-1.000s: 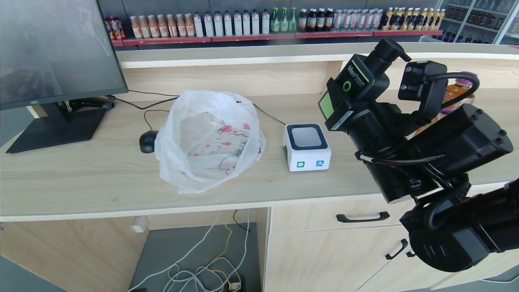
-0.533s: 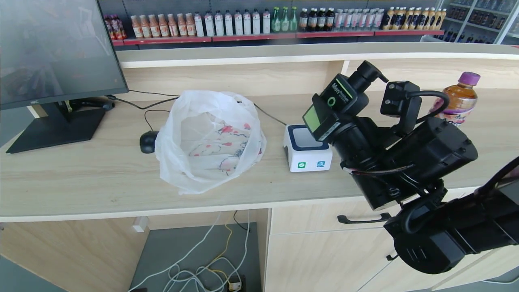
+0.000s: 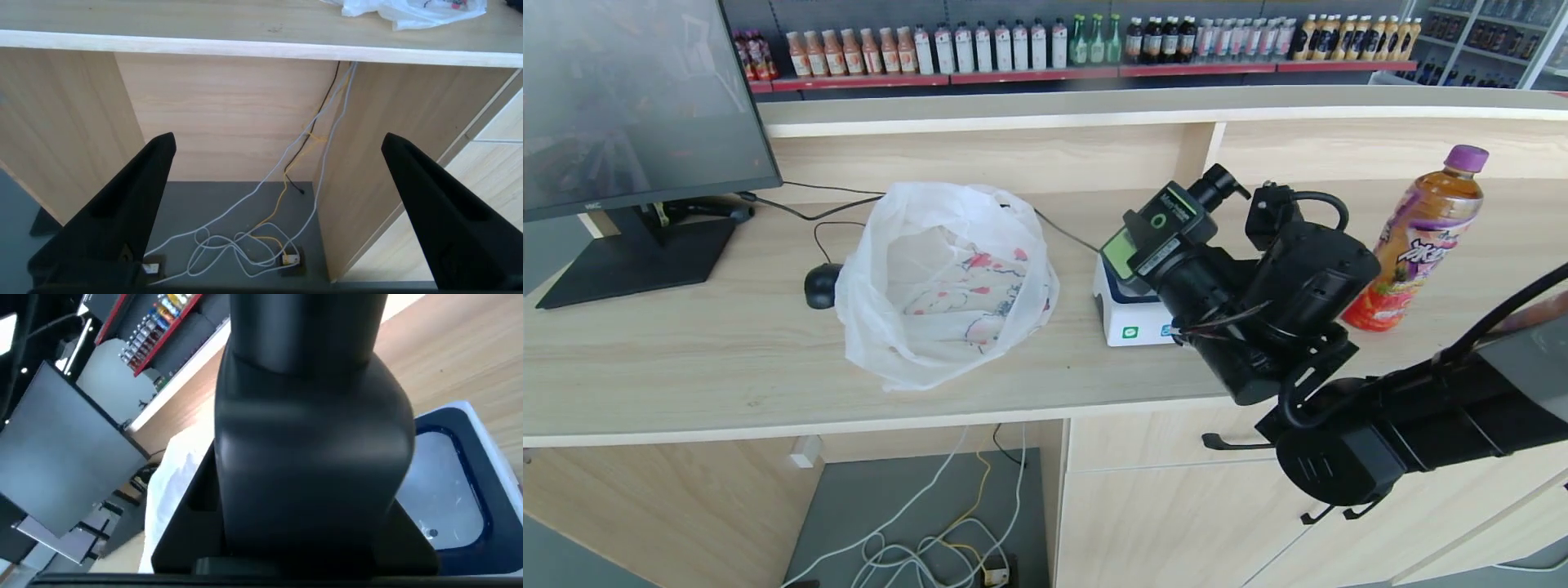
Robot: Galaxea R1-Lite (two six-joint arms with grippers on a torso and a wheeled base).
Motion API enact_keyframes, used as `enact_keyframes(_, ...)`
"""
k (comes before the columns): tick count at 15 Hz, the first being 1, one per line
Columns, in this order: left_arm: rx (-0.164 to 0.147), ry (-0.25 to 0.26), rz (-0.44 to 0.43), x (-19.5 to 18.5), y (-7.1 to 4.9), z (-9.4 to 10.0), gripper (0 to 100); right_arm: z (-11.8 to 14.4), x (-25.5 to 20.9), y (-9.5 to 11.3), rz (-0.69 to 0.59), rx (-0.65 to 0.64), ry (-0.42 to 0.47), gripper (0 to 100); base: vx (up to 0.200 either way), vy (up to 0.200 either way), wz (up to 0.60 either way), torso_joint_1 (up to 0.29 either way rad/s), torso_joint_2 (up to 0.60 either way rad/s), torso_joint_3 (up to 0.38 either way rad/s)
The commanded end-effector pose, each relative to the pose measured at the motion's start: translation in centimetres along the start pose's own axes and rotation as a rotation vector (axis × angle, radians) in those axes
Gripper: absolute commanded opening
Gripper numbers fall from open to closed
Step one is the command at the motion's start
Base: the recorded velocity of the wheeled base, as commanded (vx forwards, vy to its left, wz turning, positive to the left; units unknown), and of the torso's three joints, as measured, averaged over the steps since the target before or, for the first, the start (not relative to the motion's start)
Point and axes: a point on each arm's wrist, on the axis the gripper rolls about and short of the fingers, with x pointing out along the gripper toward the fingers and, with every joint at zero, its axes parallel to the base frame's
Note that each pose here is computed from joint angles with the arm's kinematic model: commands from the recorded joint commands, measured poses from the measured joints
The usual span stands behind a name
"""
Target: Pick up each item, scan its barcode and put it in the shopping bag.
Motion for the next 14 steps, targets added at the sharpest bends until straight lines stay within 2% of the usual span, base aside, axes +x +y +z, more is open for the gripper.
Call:
enact_keyframes(1,0.001,0.0,0.002,0.0,0.0,0.0,100,1.0,1.0,0.3,-0.006,0.053,-0.02,0,0.0,0.0,0.0,0.0,0.0,0.0)
enact_keyframes(2,0.001,0.0,0.002,0.0,0.0,0.0,100,1.0,1.0,0.3,-0.006,0.053,-0.02,0,0.0,0.0,0.0,0.0,0.0,0.0)
enact_keyframes(3,-0.001,0.0,0.002,0.0,0.0,0.0,100,1.3,1.5,0.6,-0.03,0.137,0.01,0,0.0,0.0,0.0,0.0,0.0,0.0)
enact_keyframes(6,-0.001,0.0,0.002,0.0,0.0,0.0,100,2.0,2.2,0.4,-0.083,0.21,0.038,0,0.0,0.0,0.0,0.0,0.0,0.0)
enact_keyframes(9,-0.001,0.0,0.002,0.0,0.0,0.0,100,2.8,3.3,0.2,-0.112,0.224,0.038,0,0.0,0.0,0.0,0.0,0.0,0.0)
enact_keyframes(14,-0.001,0.0,0.002,0.0,0.0,0.0,100,2.1,3.4,-0.7,-0.153,0.241,0.065,0,0.0,0.0,0.0,0.0,0.0,0.0)
